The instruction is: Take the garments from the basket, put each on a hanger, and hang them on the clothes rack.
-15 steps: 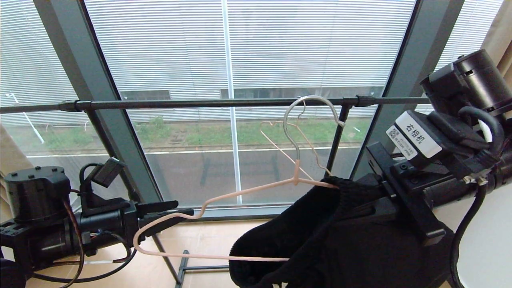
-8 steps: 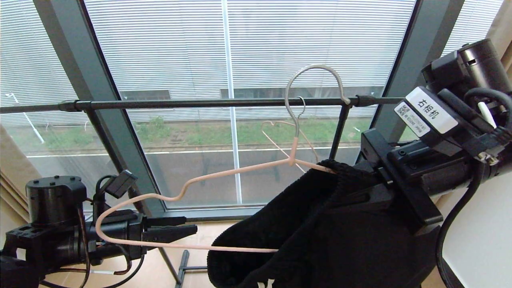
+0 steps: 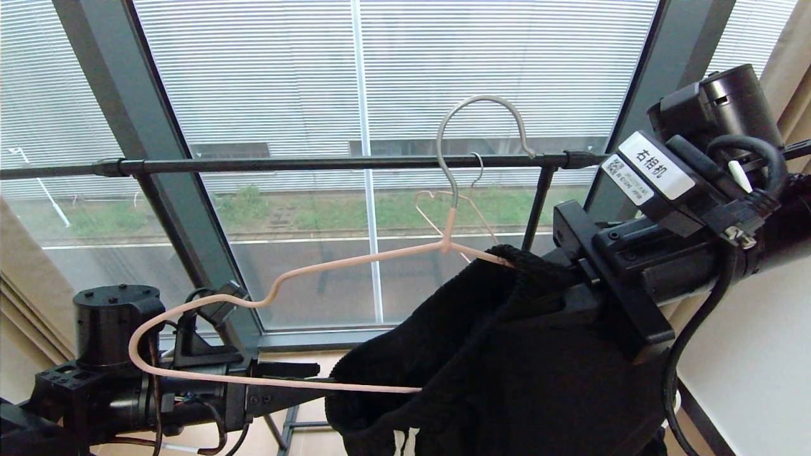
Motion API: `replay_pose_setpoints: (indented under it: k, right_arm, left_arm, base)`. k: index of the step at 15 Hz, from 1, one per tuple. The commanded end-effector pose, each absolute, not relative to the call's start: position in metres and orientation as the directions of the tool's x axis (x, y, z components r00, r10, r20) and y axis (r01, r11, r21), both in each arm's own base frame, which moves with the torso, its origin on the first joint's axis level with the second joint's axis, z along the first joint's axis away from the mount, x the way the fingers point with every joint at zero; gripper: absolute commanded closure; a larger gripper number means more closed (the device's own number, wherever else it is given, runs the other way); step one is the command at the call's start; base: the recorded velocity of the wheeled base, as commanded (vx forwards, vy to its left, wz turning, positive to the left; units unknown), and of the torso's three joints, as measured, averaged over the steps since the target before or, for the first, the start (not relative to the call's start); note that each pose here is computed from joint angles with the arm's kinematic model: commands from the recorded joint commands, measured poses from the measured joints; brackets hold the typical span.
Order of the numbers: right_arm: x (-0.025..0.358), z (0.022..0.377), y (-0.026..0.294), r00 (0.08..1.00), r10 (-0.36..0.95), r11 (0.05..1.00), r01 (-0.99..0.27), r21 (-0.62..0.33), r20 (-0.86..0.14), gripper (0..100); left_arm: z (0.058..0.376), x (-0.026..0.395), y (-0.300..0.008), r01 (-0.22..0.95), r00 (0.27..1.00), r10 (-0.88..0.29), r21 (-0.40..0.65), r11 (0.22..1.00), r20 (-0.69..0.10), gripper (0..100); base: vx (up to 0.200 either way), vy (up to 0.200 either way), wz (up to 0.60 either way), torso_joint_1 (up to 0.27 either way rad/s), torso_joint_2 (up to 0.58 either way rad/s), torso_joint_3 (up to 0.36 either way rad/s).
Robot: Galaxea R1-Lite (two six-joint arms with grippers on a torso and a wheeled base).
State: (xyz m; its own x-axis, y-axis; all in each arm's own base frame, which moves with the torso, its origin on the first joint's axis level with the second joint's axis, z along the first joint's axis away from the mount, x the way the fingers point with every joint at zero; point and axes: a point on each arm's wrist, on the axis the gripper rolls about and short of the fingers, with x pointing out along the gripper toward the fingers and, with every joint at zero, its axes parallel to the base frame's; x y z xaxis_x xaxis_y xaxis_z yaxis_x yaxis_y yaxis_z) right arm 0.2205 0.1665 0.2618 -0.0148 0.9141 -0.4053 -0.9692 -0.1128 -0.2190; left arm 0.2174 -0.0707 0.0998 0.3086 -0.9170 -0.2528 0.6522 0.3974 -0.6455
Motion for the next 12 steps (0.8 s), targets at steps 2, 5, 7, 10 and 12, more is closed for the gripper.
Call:
replay_pose_setpoints:
  k: [2, 5, 7, 10, 12]
  right_arm:
    - [0.220, 0.261, 0.170, -0.027, 0.914, -0.123, -0.969, -0.214, -0.405, 100]
    - [0.218, 0.264, 0.170, -0.032, 0.918, -0.128, -0.967, -0.219, -0.396, 100]
    - [0.218, 0.267, 0.169, -0.029, 0.920, -0.127, -0.965, -0.228, -0.392, 100]
    - [0.214, 0.269, 0.164, -0.019, 0.921, -0.119, -0.965, -0.233, -0.388, 100]
    - [0.216, 0.267, 0.150, 0.021, 0.919, -0.074, -0.972, -0.225, -0.393, 100]
  left_arm:
    - [0.099, 0.217, -0.077, 0.643, 0.317, -0.910, -0.645, 0.413, -0.267, 0]
    - [0.097, 0.215, -0.084, 0.636, 0.329, -0.898, -0.635, 0.439, -0.291, 0]
    - [0.097, 0.215, -0.085, 0.631, 0.343, -0.890, -0.629, 0.455, -0.300, 100]
    - [0.098, 0.217, -0.085, 0.632, 0.352, -0.888, -0.624, 0.459, -0.296, 100]
    - [0.099, 0.218, -0.083, 0.631, 0.361, -0.885, -0.622, 0.464, -0.294, 100]
  base:
    - [0.000, 0.000, 0.00, 0.000, 0.00, 0.000]
    - [0.000, 0.000, 0.00, 0.000, 0.00, 0.000]
    - [0.000, 0.000, 0.00, 0.000, 0.00, 0.000]
    - [0.000, 0.000, 0.00, 0.000, 0.00, 0.000]
    - [0.000, 0.000, 0.00, 0.000, 0.00, 0.000]
